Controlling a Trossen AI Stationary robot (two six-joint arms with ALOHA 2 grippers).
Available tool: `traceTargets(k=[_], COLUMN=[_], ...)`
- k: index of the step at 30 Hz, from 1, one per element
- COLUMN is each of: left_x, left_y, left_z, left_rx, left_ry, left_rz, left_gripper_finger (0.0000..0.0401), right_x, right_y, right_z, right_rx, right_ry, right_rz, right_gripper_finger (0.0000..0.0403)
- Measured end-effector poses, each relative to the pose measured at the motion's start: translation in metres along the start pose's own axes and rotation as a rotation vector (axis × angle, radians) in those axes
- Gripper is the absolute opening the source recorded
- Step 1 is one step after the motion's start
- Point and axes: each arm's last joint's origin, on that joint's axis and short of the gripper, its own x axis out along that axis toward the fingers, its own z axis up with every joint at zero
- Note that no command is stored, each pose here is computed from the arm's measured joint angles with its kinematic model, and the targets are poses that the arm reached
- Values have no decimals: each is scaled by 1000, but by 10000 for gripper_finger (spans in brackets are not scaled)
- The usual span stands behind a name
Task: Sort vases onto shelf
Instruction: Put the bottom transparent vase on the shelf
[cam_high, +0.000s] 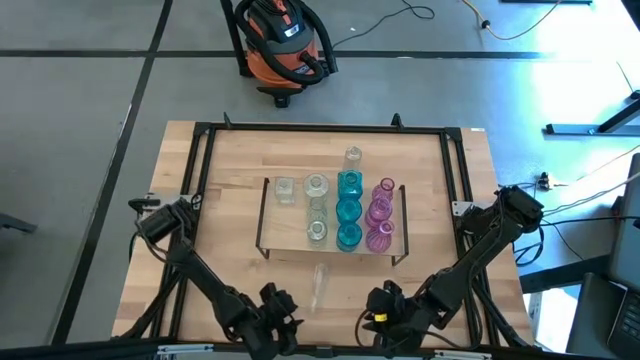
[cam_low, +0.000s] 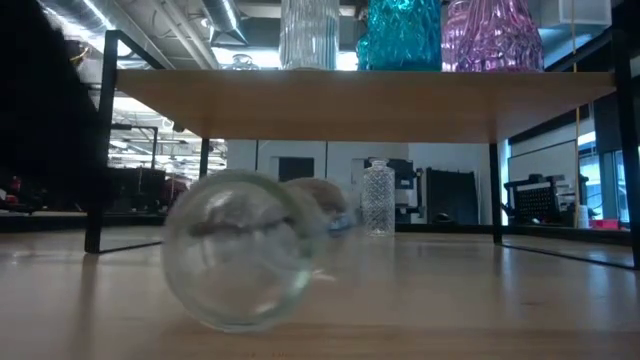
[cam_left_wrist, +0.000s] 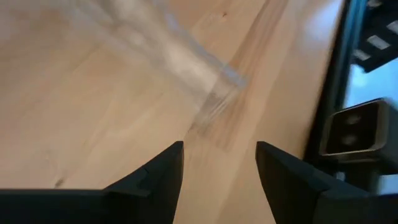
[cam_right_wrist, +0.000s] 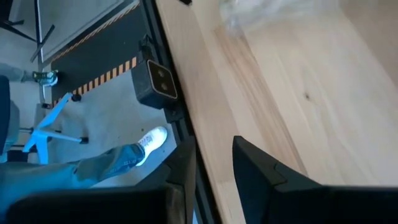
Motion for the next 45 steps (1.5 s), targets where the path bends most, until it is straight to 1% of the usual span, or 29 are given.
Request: traceTargets(k=[4,9,14,16,20,23,27,32,35,39,41,45], left_x=[18,40,55,62,72,76,79,85,86,82,79,74], left_y=[1,4,10,8,4,5,10,14,13,8,5,2], left_z=[-6,-9,-1,3,18,23,25,30,31,24,20,13], left_rx=[7,-8,-34,-64,-49,-22,-15,-63,-77,-67,-60,-49], left_ry=[-22,-71,-115,-143,-186,-189,-181,-189,-165,-115,-93,-104], left_rz=[1,9,38,14,-51,-56,-25,-12,-36,-85,-106,-109], left_gripper_finger=[194,194,194,194,194,194,194,194,194,194,194,194], right_x=[0,0,0,0,0,0,0,0,0,0,0,1], right_y=[0,0,0,0,0,0,0,0,0,0,-3,-14], right_z=[0,0,0,0,0,0,0,0,0,-1,-1,2], right_rx=[0,37,73,77,80,81,82,82,82,80,99,214], right_ry=[-16,-16,-15,-14,-7,-7,-6,-6,11,17,-5,-95], right_rz=[-7,-5,-5,-3,-1,-1,-1,-1,4,-1,-35,-140], right_gripper_finger=[83,83,83,83,83,83,83,83,83,83,83,83])
